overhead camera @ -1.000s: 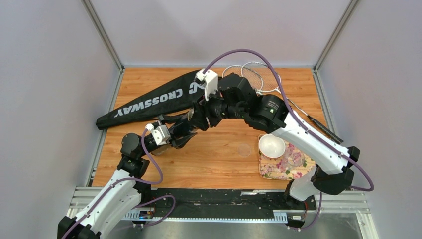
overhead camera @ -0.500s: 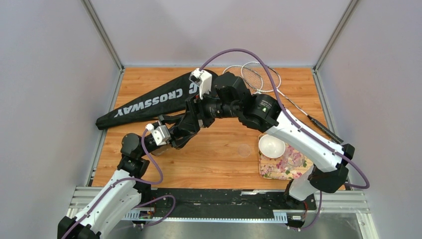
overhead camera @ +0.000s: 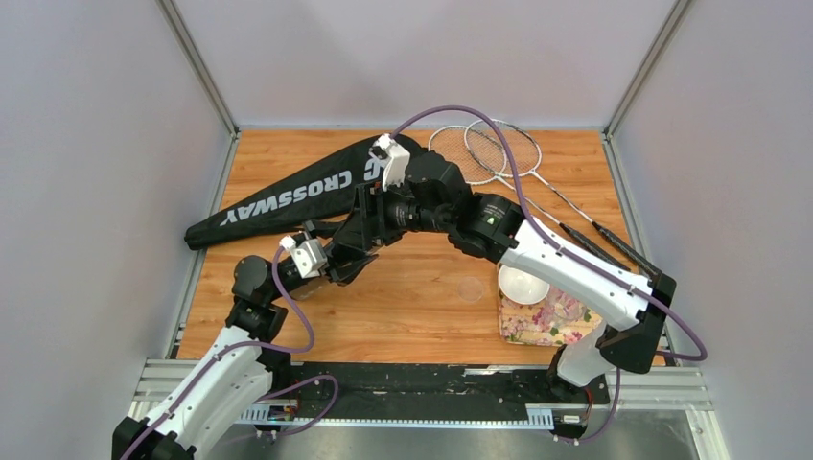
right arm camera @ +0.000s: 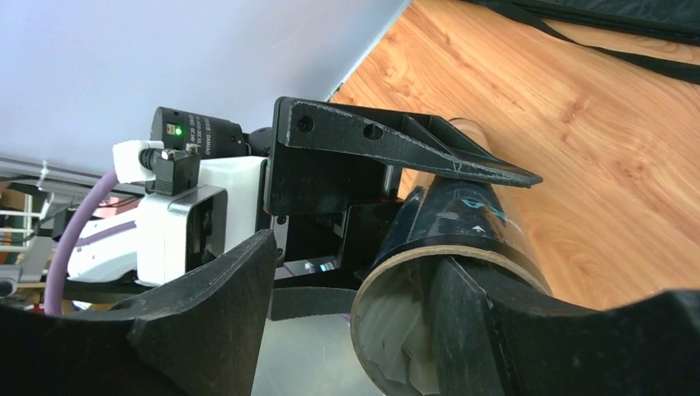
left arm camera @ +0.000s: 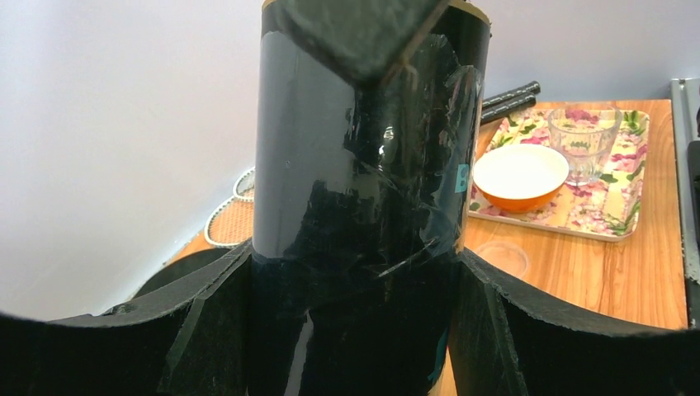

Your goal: Pack up the badminton gear

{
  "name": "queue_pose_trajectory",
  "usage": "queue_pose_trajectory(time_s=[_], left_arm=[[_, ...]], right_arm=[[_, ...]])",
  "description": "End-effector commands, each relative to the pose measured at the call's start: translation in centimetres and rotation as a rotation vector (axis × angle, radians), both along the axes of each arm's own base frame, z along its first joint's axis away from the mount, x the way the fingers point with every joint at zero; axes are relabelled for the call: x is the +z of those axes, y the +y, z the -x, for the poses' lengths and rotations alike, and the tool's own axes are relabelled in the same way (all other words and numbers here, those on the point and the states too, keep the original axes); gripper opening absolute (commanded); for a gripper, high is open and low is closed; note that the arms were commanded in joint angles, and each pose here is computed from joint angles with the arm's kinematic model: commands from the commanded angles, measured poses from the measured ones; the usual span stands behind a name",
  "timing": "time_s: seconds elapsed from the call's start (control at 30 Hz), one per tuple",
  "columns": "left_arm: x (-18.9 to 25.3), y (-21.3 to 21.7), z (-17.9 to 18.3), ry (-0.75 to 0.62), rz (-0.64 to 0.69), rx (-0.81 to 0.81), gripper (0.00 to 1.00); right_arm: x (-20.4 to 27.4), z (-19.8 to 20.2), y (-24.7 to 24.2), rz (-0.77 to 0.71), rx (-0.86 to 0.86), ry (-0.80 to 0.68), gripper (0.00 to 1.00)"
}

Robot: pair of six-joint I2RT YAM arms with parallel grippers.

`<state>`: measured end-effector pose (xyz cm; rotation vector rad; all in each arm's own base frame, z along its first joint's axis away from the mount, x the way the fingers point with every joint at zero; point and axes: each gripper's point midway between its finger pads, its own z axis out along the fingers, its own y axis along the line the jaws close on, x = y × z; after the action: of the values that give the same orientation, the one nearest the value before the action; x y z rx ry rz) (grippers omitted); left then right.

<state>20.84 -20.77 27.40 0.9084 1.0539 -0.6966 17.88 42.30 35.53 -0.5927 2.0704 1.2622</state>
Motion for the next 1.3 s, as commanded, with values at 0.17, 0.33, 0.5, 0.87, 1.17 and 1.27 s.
queue_pose_trajectory(time_s=[0.17, 0.33, 0.5, 0.87, 1.17, 1.27], left_arm=[[-0.4, -0.2, 0.3, 0.088, 0.035, -0.016, 0.06], [-0.8, 1.0, -1.5, 0.117, 0.042, 0.102, 0.06], [-1.1, 1.5, -2.3, 0.137, 0.039, 0.159, 0.05], [-1.2, 2.3, -2.8, 0.129, 0.037, 0.212, 0.05], [-1.1, 2.0, -2.7, 0.126, 0.039, 0.196, 0.05], [-1.0, 2.0, -2.6, 0.128, 0.040, 0.191, 0.05]], right_arm=[[1.9, -0.7, -1.7, -0.010, -0.054, -0.090, 0.76], [7.3, 1.1, -10.2, -0.126, -0.180, -0.280, 0.80], [2.8, -0.5, -16.6, 0.005, -0.401, -0.297, 0.83], [-17.1, -5.8, -21.0, 0.663, -0.541, -0.211, 0.51], [-28.4, -5.6, -19.1, 0.819, -0.376, 0.039, 0.48], [-30.4, -5.3, -18.7, 0.827, -0.342, 0.086, 0.43]])
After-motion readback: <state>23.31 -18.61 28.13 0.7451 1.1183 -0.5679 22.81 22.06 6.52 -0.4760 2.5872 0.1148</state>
